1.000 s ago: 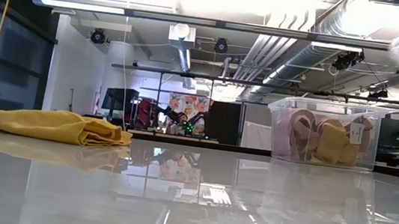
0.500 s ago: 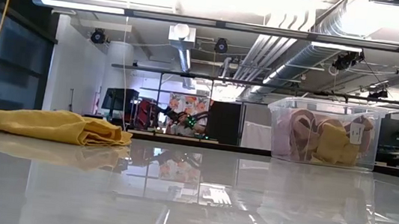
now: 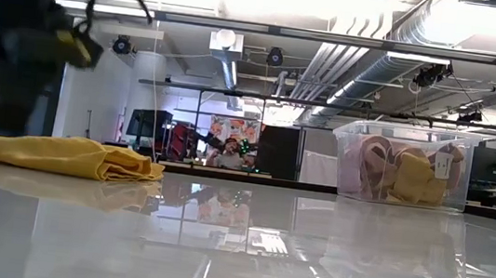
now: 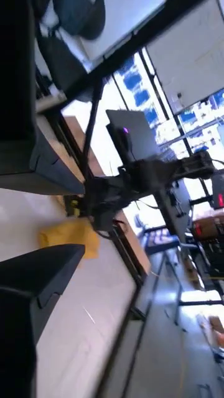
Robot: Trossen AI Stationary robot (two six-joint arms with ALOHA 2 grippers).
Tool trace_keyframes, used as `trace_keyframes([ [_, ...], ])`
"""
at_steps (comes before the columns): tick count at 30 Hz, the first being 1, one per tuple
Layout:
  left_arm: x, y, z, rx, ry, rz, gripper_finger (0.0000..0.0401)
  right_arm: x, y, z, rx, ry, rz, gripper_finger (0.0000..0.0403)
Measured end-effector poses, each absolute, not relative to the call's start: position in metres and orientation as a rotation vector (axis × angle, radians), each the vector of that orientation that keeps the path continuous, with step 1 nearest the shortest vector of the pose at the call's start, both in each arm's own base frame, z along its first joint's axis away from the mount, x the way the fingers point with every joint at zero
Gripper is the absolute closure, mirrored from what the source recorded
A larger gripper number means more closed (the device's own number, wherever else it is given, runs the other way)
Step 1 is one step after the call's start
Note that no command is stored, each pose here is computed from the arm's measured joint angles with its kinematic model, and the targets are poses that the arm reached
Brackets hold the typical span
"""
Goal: Sort microfiber towel by color & place in baskets
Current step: Put the yellow towel into the top transparent bin
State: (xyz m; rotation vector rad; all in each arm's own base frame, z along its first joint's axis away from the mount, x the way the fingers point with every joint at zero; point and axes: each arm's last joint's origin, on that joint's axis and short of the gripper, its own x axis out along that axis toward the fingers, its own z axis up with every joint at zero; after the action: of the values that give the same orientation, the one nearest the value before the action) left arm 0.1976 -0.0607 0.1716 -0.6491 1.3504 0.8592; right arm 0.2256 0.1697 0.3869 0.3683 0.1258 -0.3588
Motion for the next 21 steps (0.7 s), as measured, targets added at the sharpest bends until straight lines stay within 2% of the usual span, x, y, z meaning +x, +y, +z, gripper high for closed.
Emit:
trace_keyframes([
  [6, 0.197, -0.040, 0.148, -0.631, 1.293, 0.848, 0.0157, 0.256, 0.134, 0.395, 0.277, 0.124, -0.343, 0.0269],
  [11, 0.207, -0.026, 0.135, -0.622, 1.168, 0.746, 0.0159, 0.274, 0.101, 0.394, 0.259, 0.160, -0.316, 0.0269],
  [16, 0.215, -0.011, 0.130, -0.475, 1.057, 0.693, 0.0214, 0.285, 0.071, 0.385, 0.253, 0.244, -0.324, 0.0269],
  [21, 0.228, 0.005, 0.131, -0.328, 0.945, 0.544, 0.0320, 0.300, 0.043, 0.364, 0.167, 0.382, -0.416, 0.0269],
])
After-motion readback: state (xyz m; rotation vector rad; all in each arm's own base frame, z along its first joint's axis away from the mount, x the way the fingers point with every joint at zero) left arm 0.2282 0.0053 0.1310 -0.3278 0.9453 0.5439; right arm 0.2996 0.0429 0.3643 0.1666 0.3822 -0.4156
